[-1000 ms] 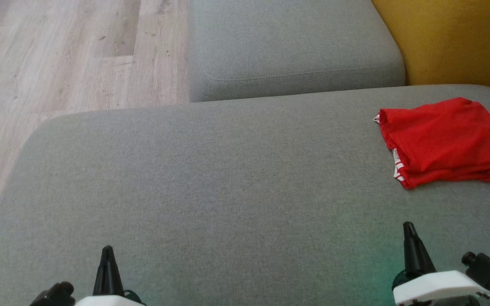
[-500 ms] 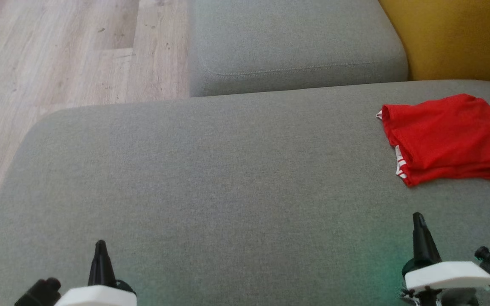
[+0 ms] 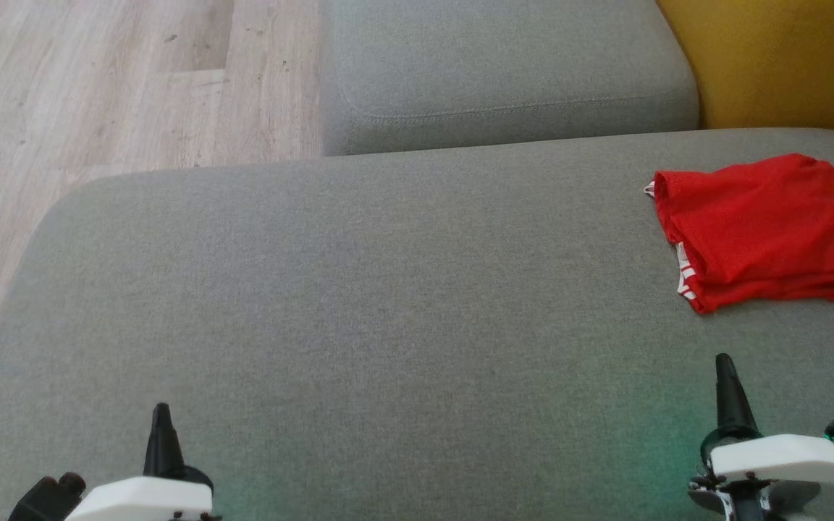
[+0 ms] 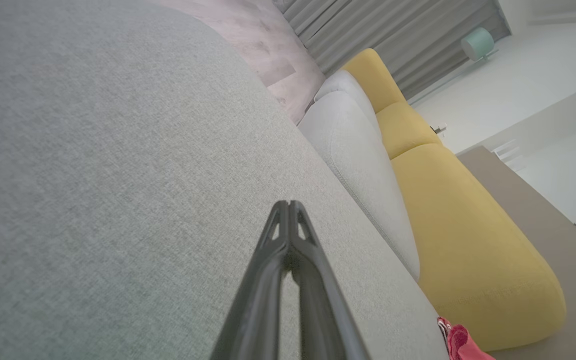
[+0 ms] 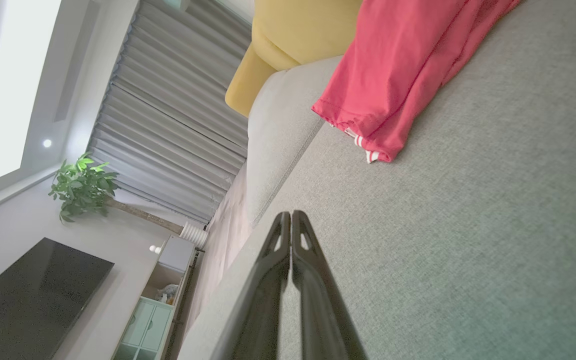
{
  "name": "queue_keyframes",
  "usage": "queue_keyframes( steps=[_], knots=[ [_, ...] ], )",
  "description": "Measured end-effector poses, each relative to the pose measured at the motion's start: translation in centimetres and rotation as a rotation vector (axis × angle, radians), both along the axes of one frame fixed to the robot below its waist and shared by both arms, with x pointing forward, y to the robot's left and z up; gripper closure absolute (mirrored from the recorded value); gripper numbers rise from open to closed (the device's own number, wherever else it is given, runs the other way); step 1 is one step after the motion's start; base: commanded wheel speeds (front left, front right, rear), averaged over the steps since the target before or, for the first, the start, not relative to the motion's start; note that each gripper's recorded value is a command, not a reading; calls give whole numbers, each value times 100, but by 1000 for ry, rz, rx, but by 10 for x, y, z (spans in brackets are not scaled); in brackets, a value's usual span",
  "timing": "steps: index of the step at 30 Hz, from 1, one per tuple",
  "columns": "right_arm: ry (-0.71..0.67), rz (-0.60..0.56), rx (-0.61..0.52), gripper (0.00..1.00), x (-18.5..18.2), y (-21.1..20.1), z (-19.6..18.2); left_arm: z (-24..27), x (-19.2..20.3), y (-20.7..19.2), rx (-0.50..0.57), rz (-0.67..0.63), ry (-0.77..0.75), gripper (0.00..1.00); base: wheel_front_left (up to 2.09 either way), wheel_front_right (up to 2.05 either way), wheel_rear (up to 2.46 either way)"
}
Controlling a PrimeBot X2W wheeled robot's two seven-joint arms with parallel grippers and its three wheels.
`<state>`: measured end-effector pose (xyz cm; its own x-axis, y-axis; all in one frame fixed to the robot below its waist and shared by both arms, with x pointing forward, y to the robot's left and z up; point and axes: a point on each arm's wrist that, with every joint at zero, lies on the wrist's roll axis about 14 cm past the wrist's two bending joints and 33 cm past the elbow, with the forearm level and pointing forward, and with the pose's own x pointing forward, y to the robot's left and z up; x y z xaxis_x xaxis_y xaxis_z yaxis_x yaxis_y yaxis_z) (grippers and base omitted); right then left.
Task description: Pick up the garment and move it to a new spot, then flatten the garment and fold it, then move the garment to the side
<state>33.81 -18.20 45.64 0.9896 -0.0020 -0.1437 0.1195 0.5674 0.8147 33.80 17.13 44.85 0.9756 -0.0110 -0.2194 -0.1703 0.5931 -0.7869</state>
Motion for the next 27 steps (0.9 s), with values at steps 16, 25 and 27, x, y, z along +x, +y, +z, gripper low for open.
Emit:
queue_keyframes(
  steps=[16, 25, 27],
  knots=[
    [7, -41, 189, 100, 9, -7, 1, 7, 12, 5, -195, 29, -17, 100, 0, 0, 0],
    [2, -59, 294, 100, 14, -11, 3, 8, 16, 5, -305, 37, -21, 100, 0, 0, 0],
    [3, -62, 319, 100, 15, -11, 3, 11, 19, 7, -328, 45, -34, 100, 0, 0, 0]
  ],
)
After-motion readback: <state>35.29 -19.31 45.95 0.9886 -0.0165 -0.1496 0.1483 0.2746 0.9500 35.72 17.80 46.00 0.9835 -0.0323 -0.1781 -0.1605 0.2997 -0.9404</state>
